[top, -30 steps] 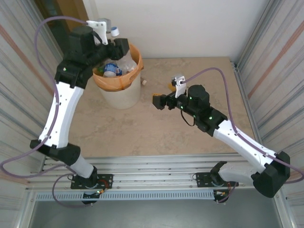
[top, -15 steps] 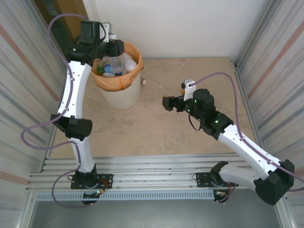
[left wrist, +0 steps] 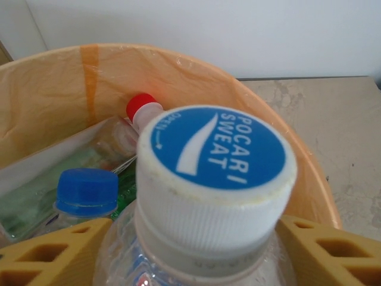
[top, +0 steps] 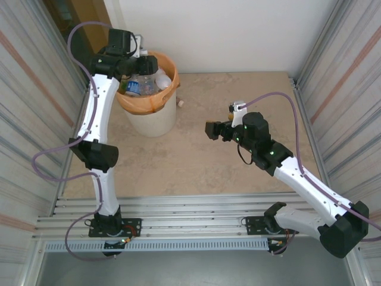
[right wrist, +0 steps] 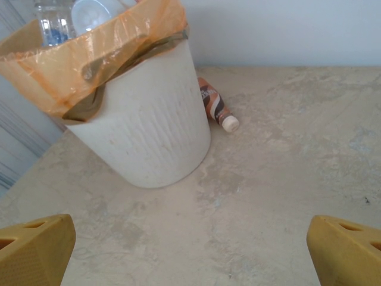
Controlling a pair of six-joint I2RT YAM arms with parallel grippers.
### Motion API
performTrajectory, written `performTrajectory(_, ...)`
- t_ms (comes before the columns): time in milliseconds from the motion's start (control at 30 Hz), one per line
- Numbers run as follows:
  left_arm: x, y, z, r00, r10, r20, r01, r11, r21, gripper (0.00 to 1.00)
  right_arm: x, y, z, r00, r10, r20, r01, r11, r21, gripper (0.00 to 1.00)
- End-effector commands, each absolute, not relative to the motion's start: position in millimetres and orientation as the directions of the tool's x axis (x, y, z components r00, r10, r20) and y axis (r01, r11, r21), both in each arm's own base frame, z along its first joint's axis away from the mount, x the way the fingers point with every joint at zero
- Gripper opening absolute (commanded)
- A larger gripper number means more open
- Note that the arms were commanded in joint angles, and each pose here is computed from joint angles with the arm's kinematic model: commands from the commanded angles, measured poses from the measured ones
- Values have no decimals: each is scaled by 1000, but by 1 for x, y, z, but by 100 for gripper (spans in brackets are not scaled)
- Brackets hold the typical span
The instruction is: Put the plastic bottles in the bin
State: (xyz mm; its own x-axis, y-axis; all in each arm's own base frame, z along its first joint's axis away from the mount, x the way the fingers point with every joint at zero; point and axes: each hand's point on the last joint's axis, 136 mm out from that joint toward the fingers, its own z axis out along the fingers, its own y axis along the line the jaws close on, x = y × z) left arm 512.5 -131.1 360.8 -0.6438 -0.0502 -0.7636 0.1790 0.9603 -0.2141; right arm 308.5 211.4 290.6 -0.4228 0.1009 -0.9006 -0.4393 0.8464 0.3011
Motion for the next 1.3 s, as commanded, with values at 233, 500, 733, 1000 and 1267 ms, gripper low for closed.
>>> performTrajectory(233,510,-118,425,-488,-110,-866,164,963,-215,84,310,208,289,-435,121,-892,-429,843,324,98)
performTrajectory(500,492,-114,426,-476,-101,-874,150,969,-194,49,319,205,285,-450,140,-882,-402,850,340,98)
performTrajectory(733,495,-120,390,-549,-92,-831,148,968,-205,42,344,201,280,-520,166,-838,-348,855,385,98)
performTrajectory(1000,500,-124,362,-603,-81,-794,135,970,-202,39,390,210,258,-635,157,-757,-312,844,437,91)
performTrajectory(1267,491,-123,374,-584,-88,-807,140,968,-207,39,442,232,227,-714,110,-692,-310,836,453,72)
